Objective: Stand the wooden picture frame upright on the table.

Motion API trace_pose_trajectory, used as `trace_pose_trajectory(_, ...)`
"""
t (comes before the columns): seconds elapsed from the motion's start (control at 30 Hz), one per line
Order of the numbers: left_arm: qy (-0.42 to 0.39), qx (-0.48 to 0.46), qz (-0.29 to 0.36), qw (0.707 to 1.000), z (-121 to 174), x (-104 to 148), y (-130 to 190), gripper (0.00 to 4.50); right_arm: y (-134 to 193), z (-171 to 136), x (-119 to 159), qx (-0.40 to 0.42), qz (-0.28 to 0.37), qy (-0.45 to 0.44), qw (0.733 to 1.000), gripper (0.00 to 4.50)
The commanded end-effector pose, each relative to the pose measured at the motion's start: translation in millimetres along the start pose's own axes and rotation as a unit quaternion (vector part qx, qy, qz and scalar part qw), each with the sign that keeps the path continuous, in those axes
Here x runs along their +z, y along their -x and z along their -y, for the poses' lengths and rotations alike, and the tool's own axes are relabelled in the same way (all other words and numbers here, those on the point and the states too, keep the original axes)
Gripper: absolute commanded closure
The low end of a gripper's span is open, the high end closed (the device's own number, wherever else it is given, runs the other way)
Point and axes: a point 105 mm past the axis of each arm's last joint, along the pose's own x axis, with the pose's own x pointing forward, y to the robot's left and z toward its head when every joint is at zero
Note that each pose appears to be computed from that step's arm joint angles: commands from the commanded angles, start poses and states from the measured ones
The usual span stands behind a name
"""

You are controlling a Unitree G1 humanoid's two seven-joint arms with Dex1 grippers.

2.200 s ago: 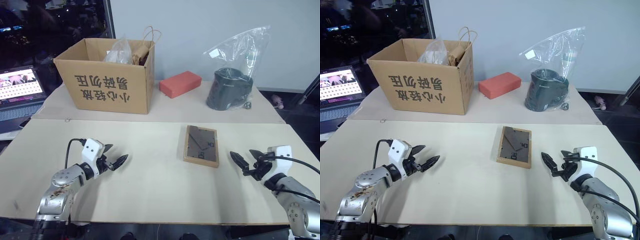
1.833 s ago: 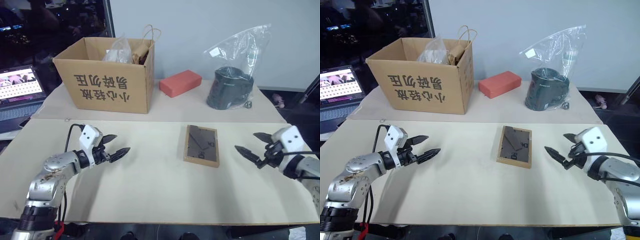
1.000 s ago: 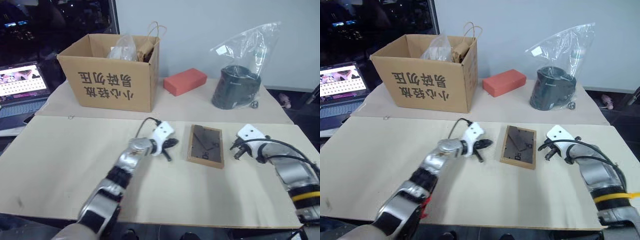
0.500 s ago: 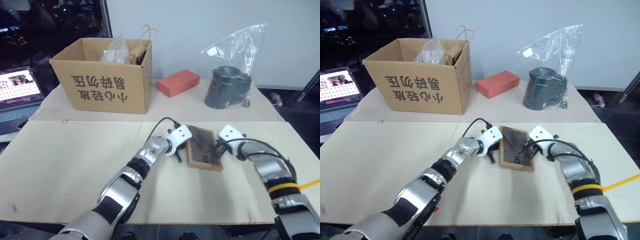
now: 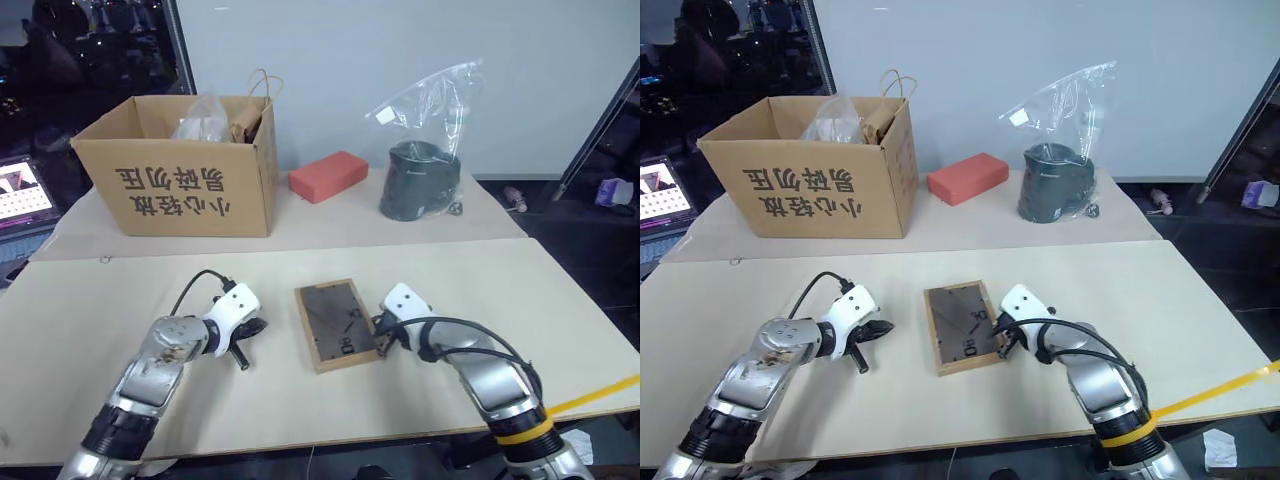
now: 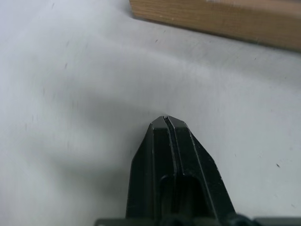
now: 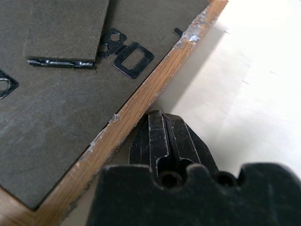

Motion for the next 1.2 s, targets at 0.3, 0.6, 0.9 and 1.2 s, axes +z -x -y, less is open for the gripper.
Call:
trace_pose_trajectory(0.3,0.058,0.016,-0.062,0.996,11,-34,12,4.50,-33,-48,46,0.087,0.044,0.027,0.995,4.48)
trace_pose_trajectory(0.6,0.369,0.097,0.057,0.923,-35,-28,53,4.50,3,21,24,-0.005,0.028,0.001,1.000,4.48)
trace_pose_trajectory(0.9,0.536,-0.144,0.100,0.826,23,-15,73,3.37,20,-2,16,0.101,0.055,0.085,0.990,4.50)
trace_pose_trajectory(1.2,0.594,-0.165,0.074,0.784,53,5,31,0.04,2,-17,27,0.130,0.084,0.117,0.981,4.50)
